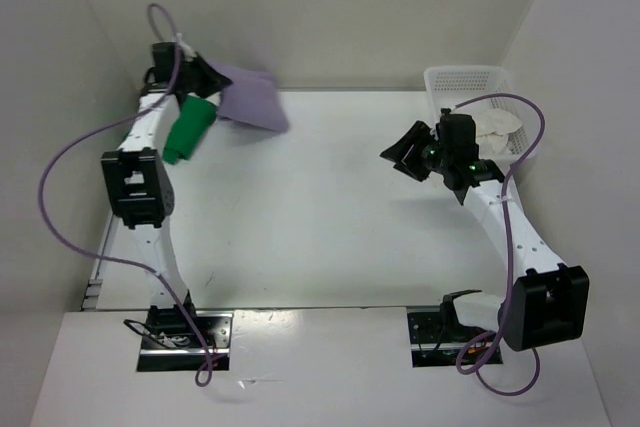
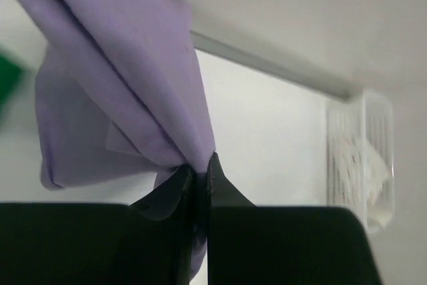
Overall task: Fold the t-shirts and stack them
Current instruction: Put the neatly folded tshirt into the corner of the board with the left arm
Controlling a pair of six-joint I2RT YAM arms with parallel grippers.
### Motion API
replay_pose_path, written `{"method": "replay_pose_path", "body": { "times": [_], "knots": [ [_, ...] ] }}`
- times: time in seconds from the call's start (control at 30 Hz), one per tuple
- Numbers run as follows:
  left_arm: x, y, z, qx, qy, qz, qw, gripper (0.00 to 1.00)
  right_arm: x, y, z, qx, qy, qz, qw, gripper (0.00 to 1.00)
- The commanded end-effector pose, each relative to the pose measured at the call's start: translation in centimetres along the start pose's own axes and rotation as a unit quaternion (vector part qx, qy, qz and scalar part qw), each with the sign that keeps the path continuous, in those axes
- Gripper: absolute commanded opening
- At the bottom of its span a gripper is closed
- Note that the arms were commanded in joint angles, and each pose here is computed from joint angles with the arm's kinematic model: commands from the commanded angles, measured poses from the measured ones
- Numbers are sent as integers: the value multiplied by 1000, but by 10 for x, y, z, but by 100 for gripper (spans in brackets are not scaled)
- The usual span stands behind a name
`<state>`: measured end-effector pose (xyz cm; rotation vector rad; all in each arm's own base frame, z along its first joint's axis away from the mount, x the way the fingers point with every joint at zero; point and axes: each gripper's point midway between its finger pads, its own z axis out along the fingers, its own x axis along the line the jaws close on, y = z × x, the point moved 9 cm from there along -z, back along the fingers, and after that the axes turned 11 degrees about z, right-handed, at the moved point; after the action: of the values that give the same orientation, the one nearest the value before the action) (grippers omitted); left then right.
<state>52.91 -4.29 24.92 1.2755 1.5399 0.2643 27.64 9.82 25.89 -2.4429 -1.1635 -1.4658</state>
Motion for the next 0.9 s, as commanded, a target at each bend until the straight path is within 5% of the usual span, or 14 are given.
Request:
{"method": "replay_pose_path", "body": {
  "times": [0.0,0.1,0.13,0.17,0.27,0.43,0.8,0.87],
  "knots": [
    [49,56,-74,-88,54,-4,995,2,3,-6,-6,15,18,-12,1000,59],
    [93,52,-106,-117,119,-24,986,7,2,-11,-5,28,24,-19,999,59],
    [114,55,-125,-131,140,-35,981,16,1,-12,-3,36,24,-18,999,59],
    [126,49,-133,-129,153,-52,978,41,1,-12,-3,36,24,-18,999,59],
    [158,16,-153,-122,190,-95,969,60,0,-12,-3,40,27,-27,998,59],
    [154,-19,-175,-129,238,-112,956,91,3,-11,-5,41,33,-33,998,59],
    [110,-69,-232,-159,304,-160,926,100,9,-3,-4,21,17,-37,999,62],
    [80,-74,-234,-159,286,-139,935,100,12,3,-2,12,9,-42,999,56]
  ]
}}
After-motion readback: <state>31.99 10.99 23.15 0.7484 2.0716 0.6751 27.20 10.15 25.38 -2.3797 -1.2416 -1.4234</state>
